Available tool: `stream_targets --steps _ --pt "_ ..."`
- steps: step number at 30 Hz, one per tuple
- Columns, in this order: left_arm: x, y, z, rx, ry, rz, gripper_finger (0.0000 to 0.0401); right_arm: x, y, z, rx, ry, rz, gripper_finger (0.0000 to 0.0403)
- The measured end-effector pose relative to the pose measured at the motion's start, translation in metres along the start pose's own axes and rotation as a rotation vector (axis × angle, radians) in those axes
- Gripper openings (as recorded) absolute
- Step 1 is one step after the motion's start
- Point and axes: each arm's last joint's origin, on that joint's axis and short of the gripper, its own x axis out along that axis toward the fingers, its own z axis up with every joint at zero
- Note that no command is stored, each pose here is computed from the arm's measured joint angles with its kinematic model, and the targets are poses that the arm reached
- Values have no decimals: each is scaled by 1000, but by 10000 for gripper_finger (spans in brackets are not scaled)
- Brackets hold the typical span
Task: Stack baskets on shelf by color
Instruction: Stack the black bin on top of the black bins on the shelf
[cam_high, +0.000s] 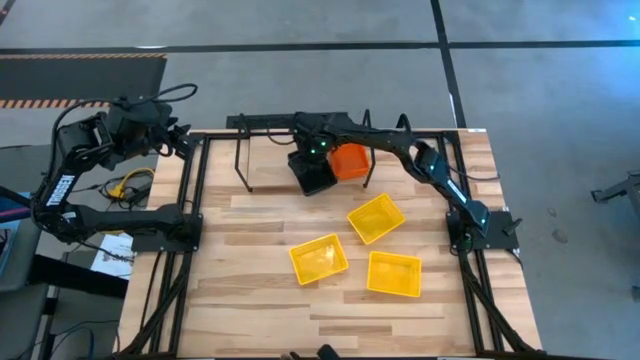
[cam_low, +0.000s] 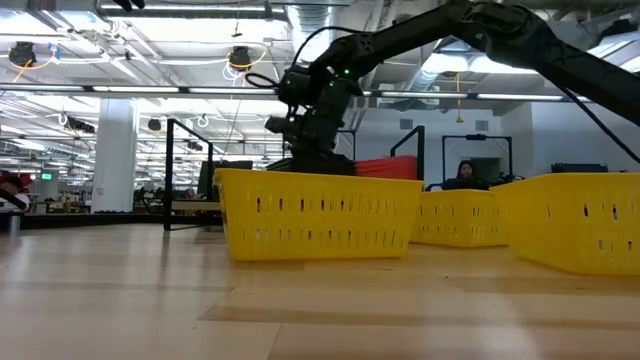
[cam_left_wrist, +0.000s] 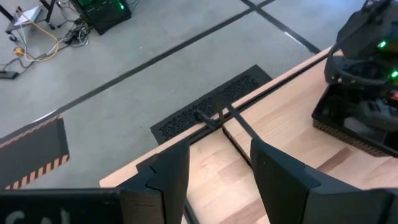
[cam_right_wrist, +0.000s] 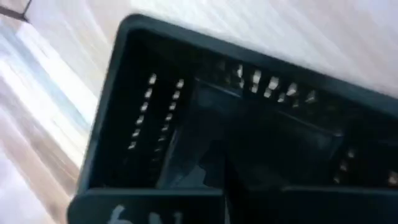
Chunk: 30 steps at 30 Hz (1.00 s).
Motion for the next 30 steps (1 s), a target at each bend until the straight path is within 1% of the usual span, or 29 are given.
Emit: stream_targets --steps 3,5,8,9,11,17,20,23,28,30 --pt "0 0 -1 3 7 1 159 -3 8 3 -16 -41 26 12" --pt "0 0 -1 -1 10 2 159 -15 16 5 -39 -69 42 13" --pt "0 0 -1 -1 12 3 159 -38 31 11 -87 -153 62 14" --pt "0 0 -1 0 14 3 159 -45 33 11 -99 -173 71 14" --pt "0 0 -2 2 17 3 159 -50 33 9 -101 -168 71 11" --pt "0 0 -2 4 22 4 159 -48 36 0 -117 -109 45 4" --pt "0 0 -2 5 22 4 159 -36 38 -2 -136 -91 39 8" --pt "0 0 -2 5 22 4 159 -25 34 1 -141 -100 18 10" --pt "0 0 -2 6 22 4 159 -11 18 10 -136 -110 3 6" --pt "0 0 -2 6 22 3 159 -10 11 13 -139 -111 -5 5"
